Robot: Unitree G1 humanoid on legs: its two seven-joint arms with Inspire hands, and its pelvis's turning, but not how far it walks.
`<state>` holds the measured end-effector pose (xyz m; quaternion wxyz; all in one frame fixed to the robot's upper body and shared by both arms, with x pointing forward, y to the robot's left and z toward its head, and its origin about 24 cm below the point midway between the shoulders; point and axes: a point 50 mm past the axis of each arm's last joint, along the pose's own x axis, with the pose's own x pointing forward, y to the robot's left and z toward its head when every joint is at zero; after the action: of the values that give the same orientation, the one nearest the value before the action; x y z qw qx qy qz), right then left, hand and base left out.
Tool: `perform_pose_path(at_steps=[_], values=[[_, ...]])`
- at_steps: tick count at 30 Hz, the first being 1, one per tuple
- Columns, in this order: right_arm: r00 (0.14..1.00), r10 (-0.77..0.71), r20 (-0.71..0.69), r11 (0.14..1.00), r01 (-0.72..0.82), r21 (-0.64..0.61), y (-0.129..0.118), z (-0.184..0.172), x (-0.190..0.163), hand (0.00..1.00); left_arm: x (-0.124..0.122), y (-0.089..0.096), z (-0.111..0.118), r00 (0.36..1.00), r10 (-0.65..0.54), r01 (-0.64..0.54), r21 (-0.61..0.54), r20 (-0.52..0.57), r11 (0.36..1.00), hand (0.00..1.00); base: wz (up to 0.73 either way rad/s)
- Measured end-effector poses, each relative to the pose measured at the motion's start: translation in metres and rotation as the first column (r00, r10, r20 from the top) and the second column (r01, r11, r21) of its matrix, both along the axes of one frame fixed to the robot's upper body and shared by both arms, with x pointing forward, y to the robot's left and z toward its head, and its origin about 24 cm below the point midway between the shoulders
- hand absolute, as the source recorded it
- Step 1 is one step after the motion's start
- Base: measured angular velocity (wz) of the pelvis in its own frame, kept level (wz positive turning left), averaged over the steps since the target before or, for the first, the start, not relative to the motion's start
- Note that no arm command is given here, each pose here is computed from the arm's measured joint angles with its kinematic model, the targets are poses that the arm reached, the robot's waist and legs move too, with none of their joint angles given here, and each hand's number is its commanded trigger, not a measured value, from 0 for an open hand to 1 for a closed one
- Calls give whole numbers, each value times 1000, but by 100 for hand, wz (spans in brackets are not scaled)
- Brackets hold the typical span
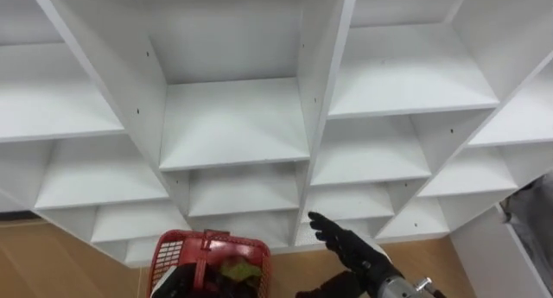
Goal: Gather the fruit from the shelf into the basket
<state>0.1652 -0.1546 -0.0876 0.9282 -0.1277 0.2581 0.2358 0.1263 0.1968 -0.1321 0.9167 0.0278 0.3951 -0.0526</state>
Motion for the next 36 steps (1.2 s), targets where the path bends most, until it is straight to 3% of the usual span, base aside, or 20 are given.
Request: perform_pose_path(at_steps=[11,17,20,24,28,31,36], values=[[966,-251,-58,965,246,-86,-39,-17,-20,0,-32,20,-8,990,122,-116,68,-78,991,100,-1],[854,-496,-156,865,471,-173,-70,-38,-58,0,-58,36,-13,961,240,-226,111,-134,968,100,1],[744,-639,-194,767,596,-238,-90,-47,-85,0,-69,48,-13,933,330,-309,152,-143,939,100,-2],[525,-815,-246,580,730,-363,-116,-57,-132,0,-81,60,-14,900,406,-372,207,-158,905,100,-2],[264,-928,-263,364,793,-489,-134,-60,-181,0,-102,76,-15,825,529,-478,254,-197,841,100,-2],[165,-948,-272,292,788,-542,-137,-59,-201,0,-106,80,-14,800,563,-508,264,-207,820,100,-3],[150,-937,-315,318,742,-590,-134,-62,-208,0,-107,79,-15,806,546,-487,268,-229,831,100,-4]])
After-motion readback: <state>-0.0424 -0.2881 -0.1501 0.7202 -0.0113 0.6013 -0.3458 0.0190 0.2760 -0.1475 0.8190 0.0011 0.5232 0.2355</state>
